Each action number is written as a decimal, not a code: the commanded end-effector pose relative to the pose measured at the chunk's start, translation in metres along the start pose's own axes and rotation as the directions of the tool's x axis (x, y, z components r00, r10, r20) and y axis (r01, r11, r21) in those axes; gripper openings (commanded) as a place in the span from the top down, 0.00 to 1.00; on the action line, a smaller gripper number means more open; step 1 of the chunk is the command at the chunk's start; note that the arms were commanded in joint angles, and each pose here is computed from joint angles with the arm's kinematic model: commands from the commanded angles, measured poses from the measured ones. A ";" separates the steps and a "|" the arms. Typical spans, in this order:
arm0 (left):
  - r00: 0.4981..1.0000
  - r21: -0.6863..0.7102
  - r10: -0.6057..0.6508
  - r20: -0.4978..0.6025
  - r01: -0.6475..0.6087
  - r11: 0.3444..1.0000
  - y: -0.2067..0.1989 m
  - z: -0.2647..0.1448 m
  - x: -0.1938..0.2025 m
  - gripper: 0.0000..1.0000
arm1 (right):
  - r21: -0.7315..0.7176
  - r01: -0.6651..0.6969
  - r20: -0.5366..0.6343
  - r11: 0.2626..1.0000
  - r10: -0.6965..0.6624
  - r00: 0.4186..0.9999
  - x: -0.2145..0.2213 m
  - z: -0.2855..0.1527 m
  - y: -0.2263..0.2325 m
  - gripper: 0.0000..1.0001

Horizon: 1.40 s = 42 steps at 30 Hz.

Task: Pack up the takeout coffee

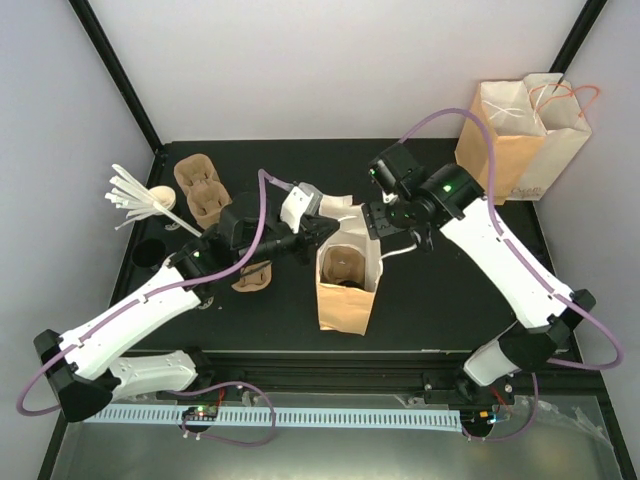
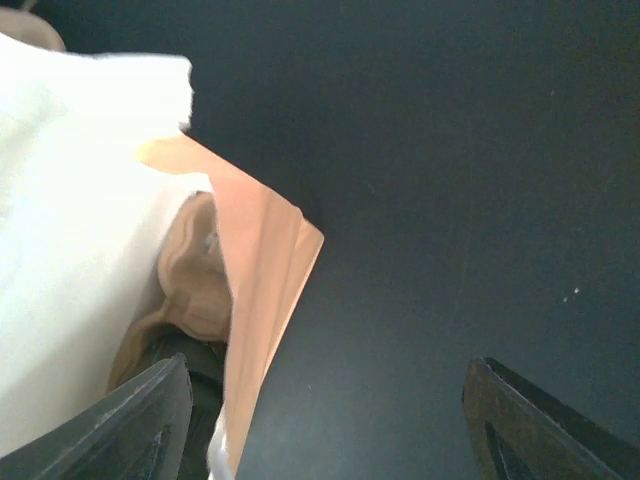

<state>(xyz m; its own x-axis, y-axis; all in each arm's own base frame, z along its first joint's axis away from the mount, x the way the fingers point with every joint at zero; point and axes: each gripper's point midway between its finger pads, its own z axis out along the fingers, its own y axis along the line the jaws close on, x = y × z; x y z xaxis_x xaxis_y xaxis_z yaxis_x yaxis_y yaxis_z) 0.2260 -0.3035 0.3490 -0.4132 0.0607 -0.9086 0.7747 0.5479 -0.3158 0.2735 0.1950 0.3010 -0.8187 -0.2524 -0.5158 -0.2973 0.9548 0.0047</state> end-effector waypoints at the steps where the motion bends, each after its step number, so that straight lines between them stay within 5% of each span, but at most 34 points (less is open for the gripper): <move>1: 0.999 0.022 -0.009 0.049 0.008 1.000 -0.006 -0.009 -0.011 0.92 | -0.002 0.043 -0.064 0.999 -0.043 0.997 0.012 0.017 0.002 0.24; 5: 0.998 0.013 -0.008 0.056 0.007 1.000 -0.005 -0.013 -0.012 0.91 | -0.047 0.044 -0.055 0.998 -0.047 0.997 0.008 0.021 0.012 0.27; 8: 0.998 0.005 -0.006 0.066 0.005 1.000 -0.005 -0.019 -0.014 0.80 | -0.044 0.043 -0.042 0.998 -0.045 0.998 0.004 0.024 0.013 0.42; 13: 0.997 -0.052 -0.013 0.070 0.017 0.998 -0.001 -0.038 -0.022 0.39 | -0.010 0.038 -0.022 0.999 -0.038 0.999 -0.011 0.031 0.013 0.87; 15: 0.996 -0.150 -0.011 0.089 0.025 0.988 0.010 -0.059 -0.033 0.27 | 0.018 0.026 -0.008 1.000 -0.026 1.000 -0.019 0.032 0.009 0.94; 21: 0.986 -0.340 0.003 0.166 0.054 0.939 0.033 -0.120 -0.047 0.08 | 0.032 -0.048 0.060 0.998 0.046 0.997 -0.062 0.029 -0.013 0.94; 31: 0.994 -0.519 -0.103 0.039 0.108 0.848 0.083 -0.128 0.009 0.05 | 0.084 -0.184 0.078 0.979 0.178 0.981 -0.113 0.071 -0.073 0.94; 42: 0.952 -0.708 -0.291 -0.091 0.144 0.692 0.125 -0.165 0.064 0.05 | 0.173 -0.216 0.103 0.961 0.200 0.974 -0.121 0.065 -0.122 0.51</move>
<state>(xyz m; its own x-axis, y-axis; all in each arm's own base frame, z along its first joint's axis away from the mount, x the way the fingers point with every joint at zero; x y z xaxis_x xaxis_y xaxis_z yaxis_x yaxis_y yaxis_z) 0.2349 -0.1176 0.3151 -0.5800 -0.0153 -0.8145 0.2257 0.9577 -0.1787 0.4502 0.1265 0.2839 -0.8338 -0.0050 -0.5521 -0.0066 1.0000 0.0009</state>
